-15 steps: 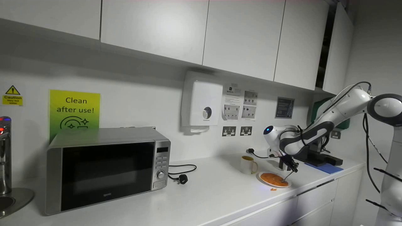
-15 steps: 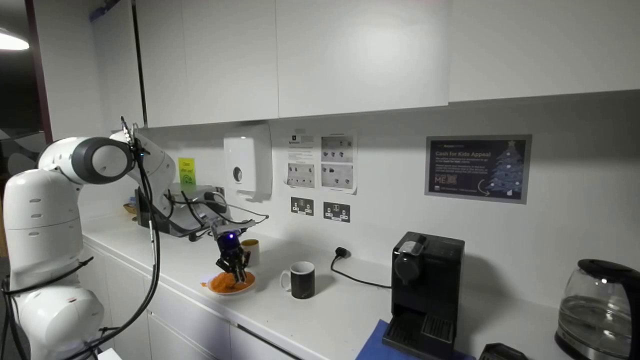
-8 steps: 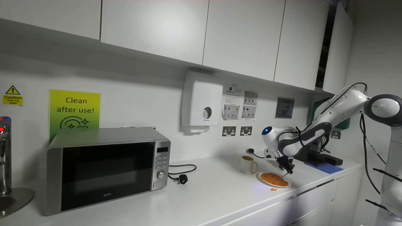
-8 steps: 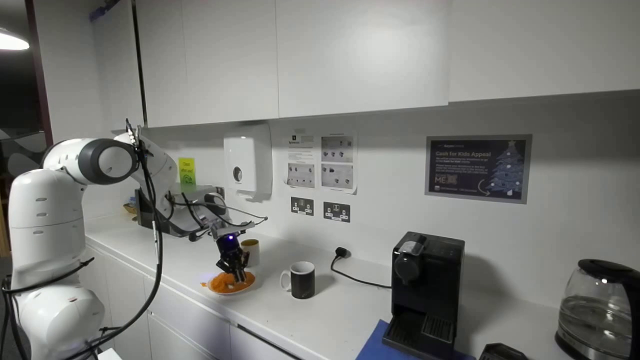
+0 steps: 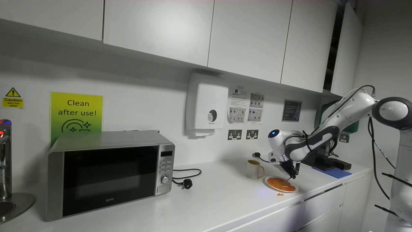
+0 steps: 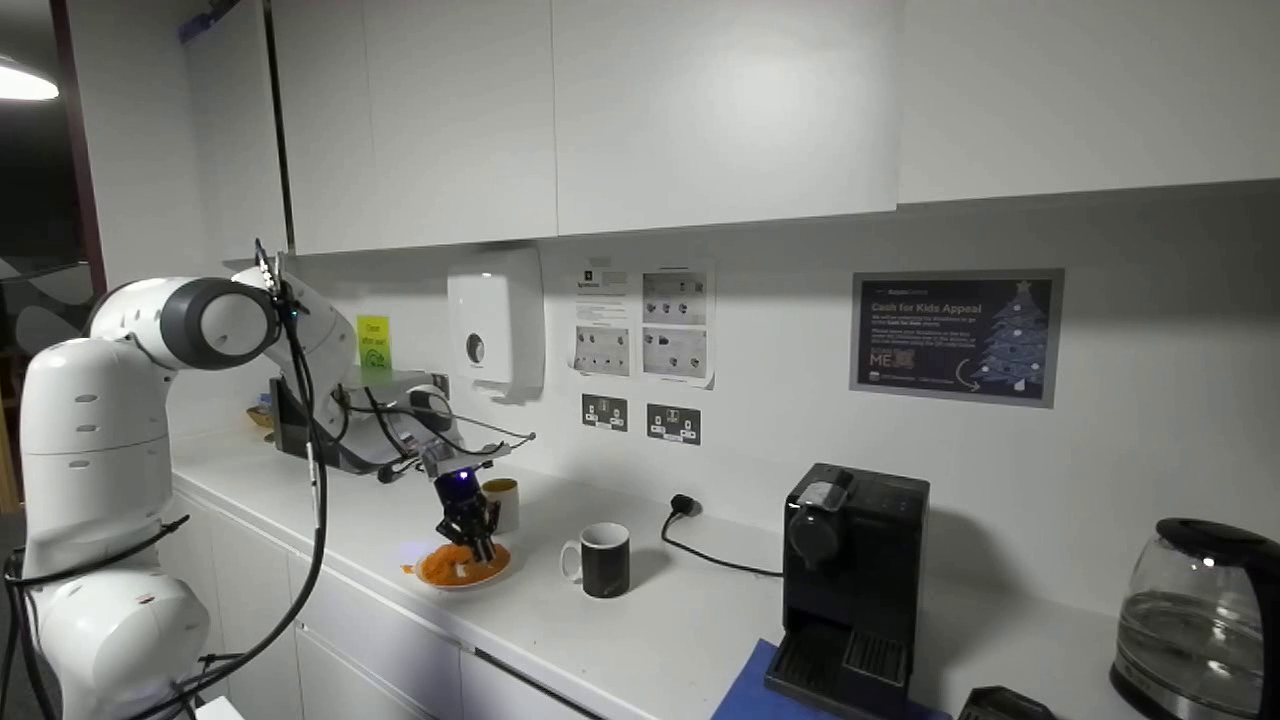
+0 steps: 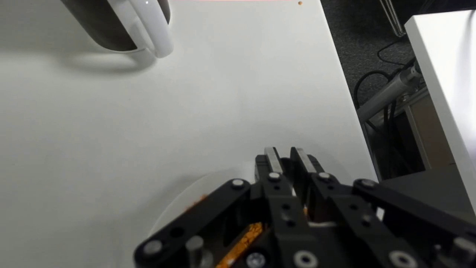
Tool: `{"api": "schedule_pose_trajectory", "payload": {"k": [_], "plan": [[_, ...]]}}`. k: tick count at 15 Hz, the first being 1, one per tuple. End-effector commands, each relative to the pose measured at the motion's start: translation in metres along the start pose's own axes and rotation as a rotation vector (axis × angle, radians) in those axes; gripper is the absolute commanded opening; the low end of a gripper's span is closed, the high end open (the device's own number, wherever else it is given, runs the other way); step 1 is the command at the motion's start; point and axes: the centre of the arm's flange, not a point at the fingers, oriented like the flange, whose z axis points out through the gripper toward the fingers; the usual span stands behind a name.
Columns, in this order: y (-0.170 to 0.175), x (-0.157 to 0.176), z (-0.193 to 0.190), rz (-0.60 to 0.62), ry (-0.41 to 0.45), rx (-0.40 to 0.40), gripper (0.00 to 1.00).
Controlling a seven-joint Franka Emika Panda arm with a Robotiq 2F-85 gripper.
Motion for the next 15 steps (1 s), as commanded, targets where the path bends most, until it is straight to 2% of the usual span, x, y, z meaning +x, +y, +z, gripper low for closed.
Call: {"api": "schedule_pose_trajectory", "payload": {"k": [1,15], "plan": [[0.006,0.003,0.007,0.014,0.016,-0.048,0.03],[-0.008,-0.017,0.008,0.0,0.07,-0.117,0.03]]}}
